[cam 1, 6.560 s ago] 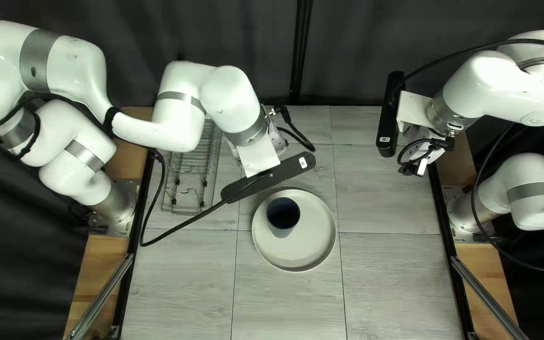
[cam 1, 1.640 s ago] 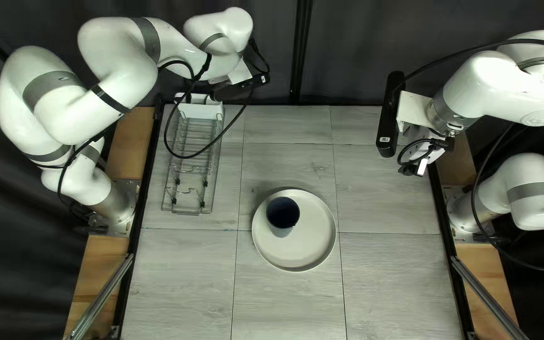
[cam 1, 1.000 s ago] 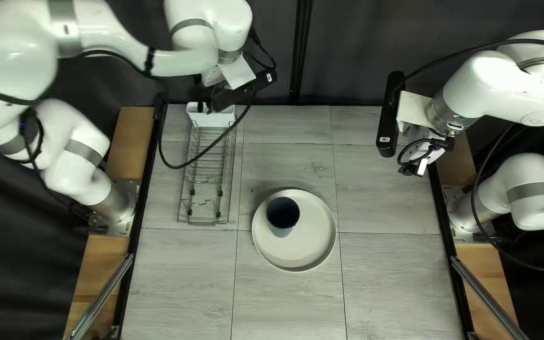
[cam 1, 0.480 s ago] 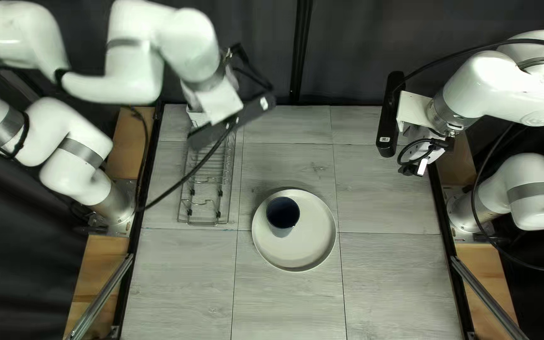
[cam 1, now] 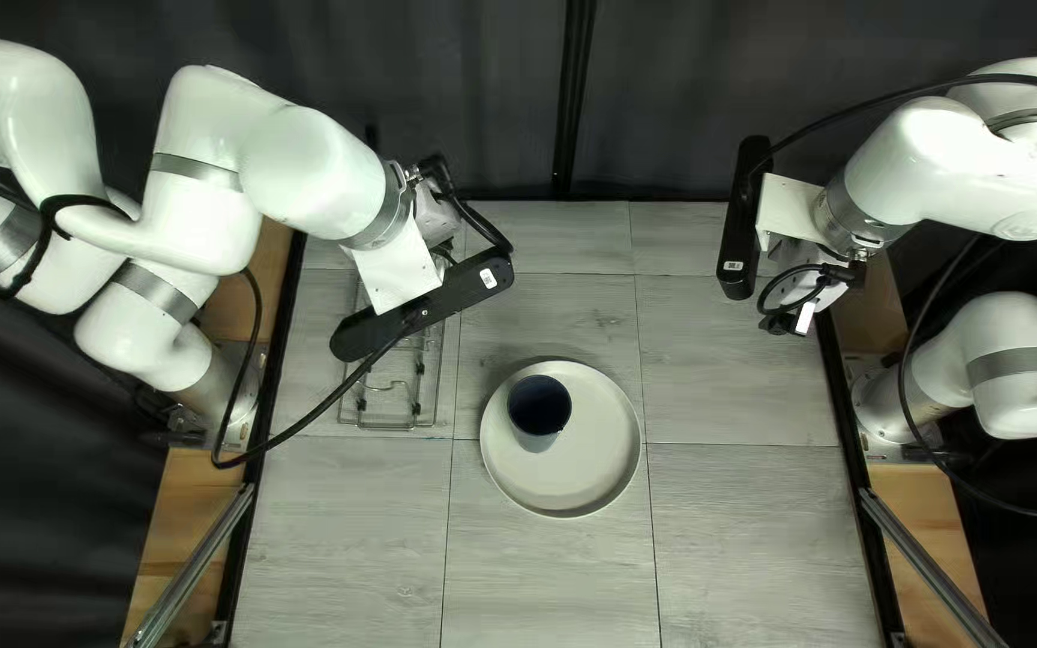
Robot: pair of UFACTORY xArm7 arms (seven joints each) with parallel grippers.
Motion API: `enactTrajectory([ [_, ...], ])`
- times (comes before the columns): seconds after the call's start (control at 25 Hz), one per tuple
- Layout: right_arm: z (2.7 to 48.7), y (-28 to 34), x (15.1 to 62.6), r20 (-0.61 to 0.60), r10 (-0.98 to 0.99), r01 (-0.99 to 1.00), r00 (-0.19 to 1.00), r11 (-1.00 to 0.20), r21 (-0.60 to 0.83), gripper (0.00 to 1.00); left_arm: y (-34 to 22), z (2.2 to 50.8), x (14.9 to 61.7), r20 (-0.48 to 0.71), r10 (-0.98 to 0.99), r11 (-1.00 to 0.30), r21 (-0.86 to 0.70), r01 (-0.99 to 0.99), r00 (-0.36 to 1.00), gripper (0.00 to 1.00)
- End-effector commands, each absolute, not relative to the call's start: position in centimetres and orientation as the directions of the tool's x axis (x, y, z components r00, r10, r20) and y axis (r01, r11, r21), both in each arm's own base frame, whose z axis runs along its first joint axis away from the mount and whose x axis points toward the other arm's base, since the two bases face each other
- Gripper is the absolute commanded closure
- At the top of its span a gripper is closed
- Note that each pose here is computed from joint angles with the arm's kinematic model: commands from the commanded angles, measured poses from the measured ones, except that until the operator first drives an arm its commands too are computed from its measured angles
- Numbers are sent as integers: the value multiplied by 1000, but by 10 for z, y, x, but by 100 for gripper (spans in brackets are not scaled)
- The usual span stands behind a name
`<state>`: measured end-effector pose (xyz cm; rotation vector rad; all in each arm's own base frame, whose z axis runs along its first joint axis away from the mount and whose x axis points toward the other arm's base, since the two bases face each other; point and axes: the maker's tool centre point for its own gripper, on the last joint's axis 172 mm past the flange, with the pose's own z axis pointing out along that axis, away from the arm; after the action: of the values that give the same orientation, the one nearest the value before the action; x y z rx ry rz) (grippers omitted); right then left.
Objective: Pick up and place plate onto table. Place down one fork to the left of the plate. Place spoon and knife to the right of the plate. Place cup above the knife and spoon
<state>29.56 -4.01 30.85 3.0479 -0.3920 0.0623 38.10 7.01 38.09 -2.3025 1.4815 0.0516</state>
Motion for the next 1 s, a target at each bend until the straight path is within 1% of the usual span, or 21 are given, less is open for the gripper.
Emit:
enactTrajectory([
  [0.04, 308, -40, 296, 49, -251, -254, 967, -965, 62, 0, 55, 386, 391, -195, -928, -238, -351, -906, 319, 100],
  [0.16, 308, -40, 296, 49, -251, -254, 967, -965, 62, 0, 45, 387, 399, -204, -950, -146, -381, -913, 237, 100],
  [0.24, 308, -40, 296, 49, -251, -254, 967, -965, 62, 0, 37, 385, 406, -238, -957, -60, -404, -913, 168, 100],
  [0.32, 308, -40, 296, 49, -251, -254, 967, -965, 62, 0, 34, 383, 410, -265, -954, -17, -413, -911, 138, 100],
  [0.72, 308, -40, 296, 49, -251, -254, 967, -965, 62, 0, 34, 383, 410, -265, -954, -17, -413, -911, 138, 100],
  [0.76, 306, -39, 295, 55, -223, -227, 973, -970, 80, 0, 34, 383, 410, -265, -954, -17, -413, -911, 138, 100],
  [1.0, 292, -43, 311, 111, -43, -53, 993, -995, 88, 0, 34, 383, 410, -265, -954, -17, -413, -911, 138, 100],
])
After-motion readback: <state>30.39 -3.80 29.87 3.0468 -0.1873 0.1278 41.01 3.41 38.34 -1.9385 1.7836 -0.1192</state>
